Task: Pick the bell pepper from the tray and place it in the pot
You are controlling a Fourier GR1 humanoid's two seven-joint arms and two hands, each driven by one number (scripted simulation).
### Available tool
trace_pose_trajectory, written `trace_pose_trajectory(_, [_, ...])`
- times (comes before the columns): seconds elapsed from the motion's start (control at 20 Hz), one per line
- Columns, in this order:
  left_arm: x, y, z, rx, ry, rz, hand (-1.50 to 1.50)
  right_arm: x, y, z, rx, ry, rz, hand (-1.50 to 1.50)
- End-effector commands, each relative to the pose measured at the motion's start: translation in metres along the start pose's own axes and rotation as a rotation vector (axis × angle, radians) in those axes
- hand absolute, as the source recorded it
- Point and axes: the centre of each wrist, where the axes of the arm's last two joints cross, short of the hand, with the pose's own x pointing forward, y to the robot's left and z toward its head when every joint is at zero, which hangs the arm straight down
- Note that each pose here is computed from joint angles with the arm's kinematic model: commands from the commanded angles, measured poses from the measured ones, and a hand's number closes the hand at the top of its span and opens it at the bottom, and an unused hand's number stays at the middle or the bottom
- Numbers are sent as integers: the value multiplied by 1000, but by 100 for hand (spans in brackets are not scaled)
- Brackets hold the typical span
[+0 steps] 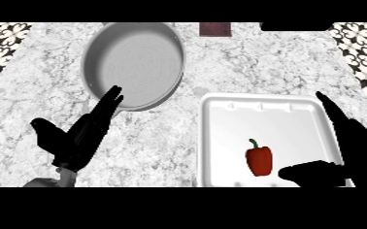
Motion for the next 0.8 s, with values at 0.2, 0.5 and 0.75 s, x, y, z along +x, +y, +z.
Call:
trace_pose_trajectory(0.2, [-6,-8,-4,-46,47,28,0,28,18,3,55,182,-42,-150])
trace_pose_trajectory(0.5, [-14,-10,-8,-16,36,29,0,28,40,-3,83,201,7,-150])
trace_pose_trajectory(0.75, [-2,-11,3,-54,18,27,0,18,76,-1,53,264,95,-150])
